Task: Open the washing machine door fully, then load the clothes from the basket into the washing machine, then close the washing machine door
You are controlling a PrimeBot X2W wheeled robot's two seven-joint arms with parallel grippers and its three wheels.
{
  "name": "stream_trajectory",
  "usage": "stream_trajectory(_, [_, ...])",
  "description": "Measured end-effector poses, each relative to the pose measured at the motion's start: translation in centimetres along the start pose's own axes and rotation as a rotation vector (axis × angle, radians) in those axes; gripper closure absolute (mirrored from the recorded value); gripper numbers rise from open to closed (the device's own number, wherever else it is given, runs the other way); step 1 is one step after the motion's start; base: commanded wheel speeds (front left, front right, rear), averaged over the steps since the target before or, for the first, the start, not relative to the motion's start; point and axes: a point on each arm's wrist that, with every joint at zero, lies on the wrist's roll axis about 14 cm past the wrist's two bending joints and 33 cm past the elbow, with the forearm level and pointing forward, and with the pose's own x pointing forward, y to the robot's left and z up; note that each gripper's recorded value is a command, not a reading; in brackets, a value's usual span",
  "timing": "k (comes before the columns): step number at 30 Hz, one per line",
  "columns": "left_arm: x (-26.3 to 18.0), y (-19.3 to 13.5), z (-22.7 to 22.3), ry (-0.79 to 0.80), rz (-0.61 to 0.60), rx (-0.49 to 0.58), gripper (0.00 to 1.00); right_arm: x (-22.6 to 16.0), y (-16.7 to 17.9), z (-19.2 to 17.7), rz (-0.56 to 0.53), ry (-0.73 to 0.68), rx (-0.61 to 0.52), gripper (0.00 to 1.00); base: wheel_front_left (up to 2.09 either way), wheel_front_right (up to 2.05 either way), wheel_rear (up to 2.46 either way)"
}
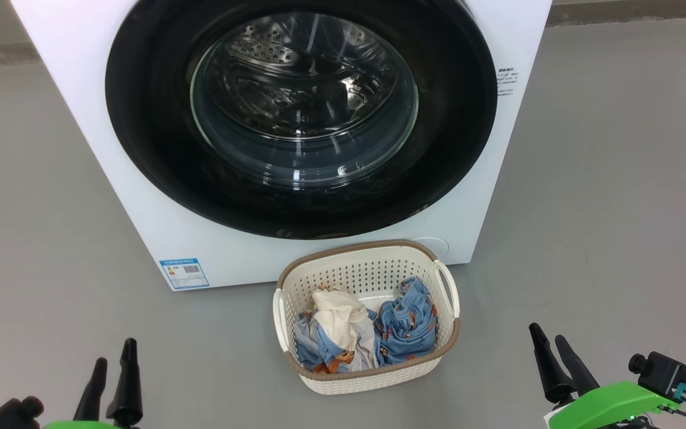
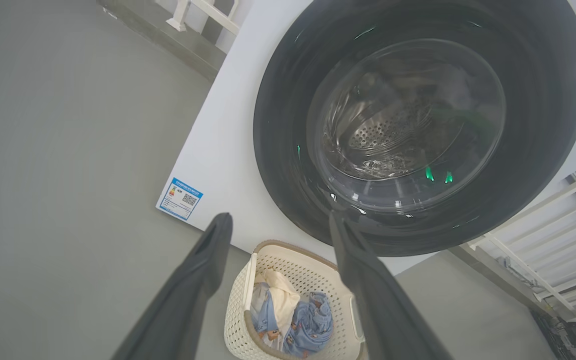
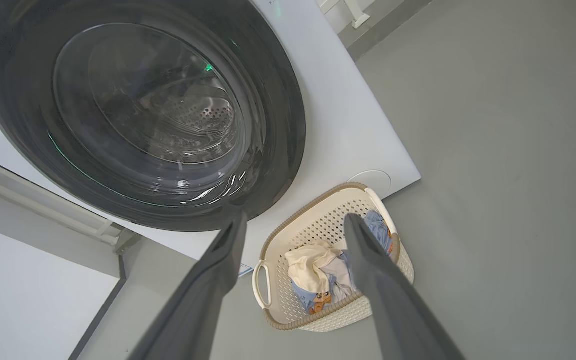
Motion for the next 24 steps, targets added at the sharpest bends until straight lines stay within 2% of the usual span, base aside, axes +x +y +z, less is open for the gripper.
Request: stream_trajectory(24, [-0.09, -0.75, 0.52, -0.028, -0.059, 0.266, 0.0, 0.32, 0.5, 0.63, 0.046, -0.028, -0.257, 0.0, 0.0, 0.0, 0.0])
